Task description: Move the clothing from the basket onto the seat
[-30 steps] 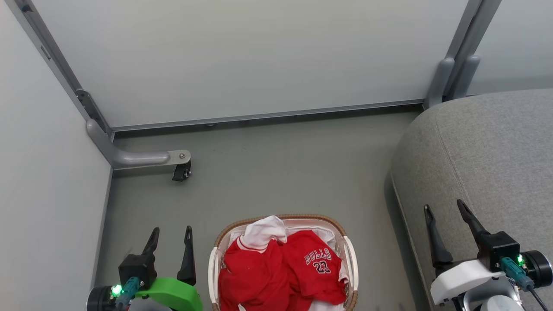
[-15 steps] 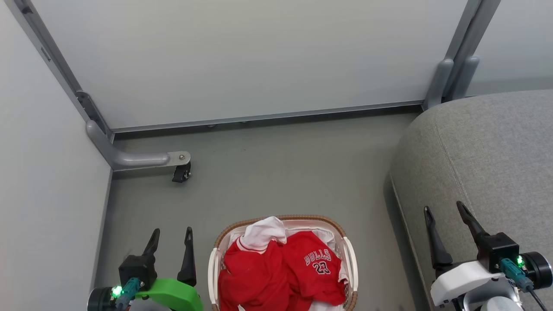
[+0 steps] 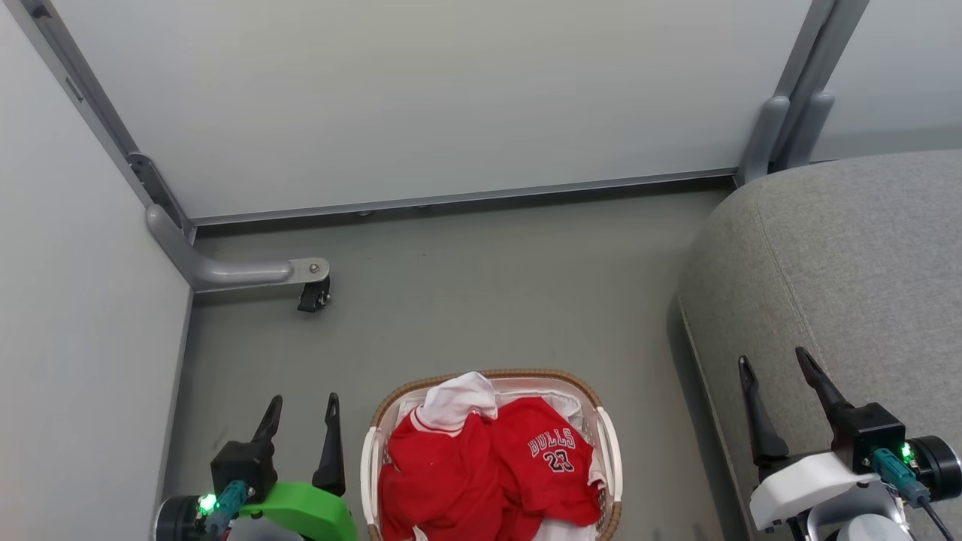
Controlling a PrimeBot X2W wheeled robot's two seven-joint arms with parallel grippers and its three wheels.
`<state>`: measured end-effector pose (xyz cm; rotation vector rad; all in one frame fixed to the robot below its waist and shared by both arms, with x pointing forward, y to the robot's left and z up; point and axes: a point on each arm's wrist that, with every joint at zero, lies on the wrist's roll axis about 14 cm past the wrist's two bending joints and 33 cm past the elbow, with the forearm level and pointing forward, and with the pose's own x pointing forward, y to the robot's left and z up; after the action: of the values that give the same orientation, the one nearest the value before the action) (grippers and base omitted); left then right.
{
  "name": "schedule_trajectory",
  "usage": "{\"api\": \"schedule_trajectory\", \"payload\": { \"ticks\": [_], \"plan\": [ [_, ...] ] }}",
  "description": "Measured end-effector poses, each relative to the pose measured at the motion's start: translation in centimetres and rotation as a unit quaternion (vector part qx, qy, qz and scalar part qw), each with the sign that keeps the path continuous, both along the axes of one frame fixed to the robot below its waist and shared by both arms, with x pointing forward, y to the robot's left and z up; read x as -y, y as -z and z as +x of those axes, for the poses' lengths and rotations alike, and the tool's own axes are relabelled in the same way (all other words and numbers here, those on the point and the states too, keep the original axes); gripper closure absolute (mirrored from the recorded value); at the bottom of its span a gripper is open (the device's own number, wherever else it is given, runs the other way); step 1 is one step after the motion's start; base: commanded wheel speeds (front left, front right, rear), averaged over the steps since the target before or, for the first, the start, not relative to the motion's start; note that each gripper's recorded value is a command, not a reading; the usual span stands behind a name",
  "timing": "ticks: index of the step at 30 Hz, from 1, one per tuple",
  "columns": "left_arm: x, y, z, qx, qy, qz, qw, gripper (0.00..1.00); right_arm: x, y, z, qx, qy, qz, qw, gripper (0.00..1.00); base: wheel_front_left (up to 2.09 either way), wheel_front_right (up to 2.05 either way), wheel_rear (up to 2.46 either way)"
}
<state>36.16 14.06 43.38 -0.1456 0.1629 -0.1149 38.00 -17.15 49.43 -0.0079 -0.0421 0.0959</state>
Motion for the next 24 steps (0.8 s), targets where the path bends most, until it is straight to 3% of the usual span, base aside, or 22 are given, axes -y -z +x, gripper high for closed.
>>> {"api": "schedule_trajectory", "payload": {
  "ticks": [8,15,21,24],
  "plan": [
    [1.3,-0.4,2.6,0.009,0.03,0.015,0.999,0.0,-0.1,0.0,1.6,0.002,-0.002,0.0,1.0,0.0,0.0,0.0,0.0],
    [4.4,3.0,5.4,-0.035,0.105,0.05,0.993,0.0,-0.3,0.5,4.8,0.003,-0.003,0.001,1.0,0.0,0.0,0.0,0.0],
    [6.8,8.9,6.2,-0.121,0.169,0.075,0.975,0.0,-0.5,2.1,7.6,-0.007,-0.007,0.004,1.0,0.0,0.0,0.0,0.0],
    [7.7,12.5,5.8,-0.175,0.201,0.088,0.96,0.0,-0.7,3.5,8.7,-0.02,-0.01,0.007,1.0,0.0,0.0,0.0,0.0]
  ]
}}
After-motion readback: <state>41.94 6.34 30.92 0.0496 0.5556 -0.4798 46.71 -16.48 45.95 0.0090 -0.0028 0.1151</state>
